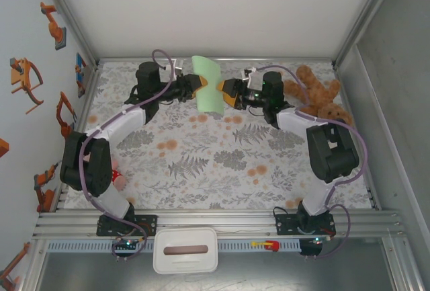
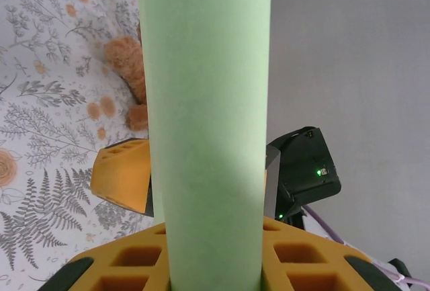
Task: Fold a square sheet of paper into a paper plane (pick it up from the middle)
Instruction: First fold in half a square sheet of paper at the center of the table.
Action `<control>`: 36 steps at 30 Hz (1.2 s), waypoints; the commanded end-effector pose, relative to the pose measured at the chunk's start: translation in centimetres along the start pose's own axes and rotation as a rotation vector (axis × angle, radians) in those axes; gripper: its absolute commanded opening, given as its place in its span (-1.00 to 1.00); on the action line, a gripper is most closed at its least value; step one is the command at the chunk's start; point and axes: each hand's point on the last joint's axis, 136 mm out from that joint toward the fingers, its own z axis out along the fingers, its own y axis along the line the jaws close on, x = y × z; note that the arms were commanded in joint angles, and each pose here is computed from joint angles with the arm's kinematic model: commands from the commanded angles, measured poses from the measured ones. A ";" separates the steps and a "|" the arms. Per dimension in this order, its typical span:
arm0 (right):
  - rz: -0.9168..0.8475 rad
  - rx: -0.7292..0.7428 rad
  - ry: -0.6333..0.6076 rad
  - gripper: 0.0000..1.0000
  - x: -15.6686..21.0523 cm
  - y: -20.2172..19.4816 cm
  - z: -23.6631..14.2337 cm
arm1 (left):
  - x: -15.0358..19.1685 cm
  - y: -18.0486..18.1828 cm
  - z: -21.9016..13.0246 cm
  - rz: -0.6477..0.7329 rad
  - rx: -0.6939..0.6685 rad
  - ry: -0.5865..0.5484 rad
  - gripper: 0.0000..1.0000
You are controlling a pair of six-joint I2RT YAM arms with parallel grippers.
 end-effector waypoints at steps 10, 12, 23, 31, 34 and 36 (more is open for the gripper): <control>-0.084 -0.127 0.027 0.17 -0.5 5.4 -1.2 | 1.0 2.9 -1.2 -0.060 -0.080 0.033 -0.47; -0.087 -0.130 0.032 0.05 -0.5 5.6 -1.3 | 1.2 3.2 -1.3 -0.064 -0.097 0.040 -0.47; -0.070 -0.035 0.044 -0.77 -0.1 3.8 -1.3 | 1.4 2.9 -1.2 -0.069 -0.093 0.046 -0.46; -0.160 0.223 0.016 -1.00 0.2 2.9 -3.7 | 1.7 6.2 -3.1 -0.091 -0.285 -0.007 0.35; -0.165 0.289 -0.005 -1.00 0.0 2.7 -5.2 | 1.7 9.8 -5.7 -0.106 -0.505 -0.067 0.65; -0.161 0.359 -0.019 -1.00 -0.1 2.1 -6.6 | 1.9 11.3 -7.5 -0.093 -0.625 -0.092 0.80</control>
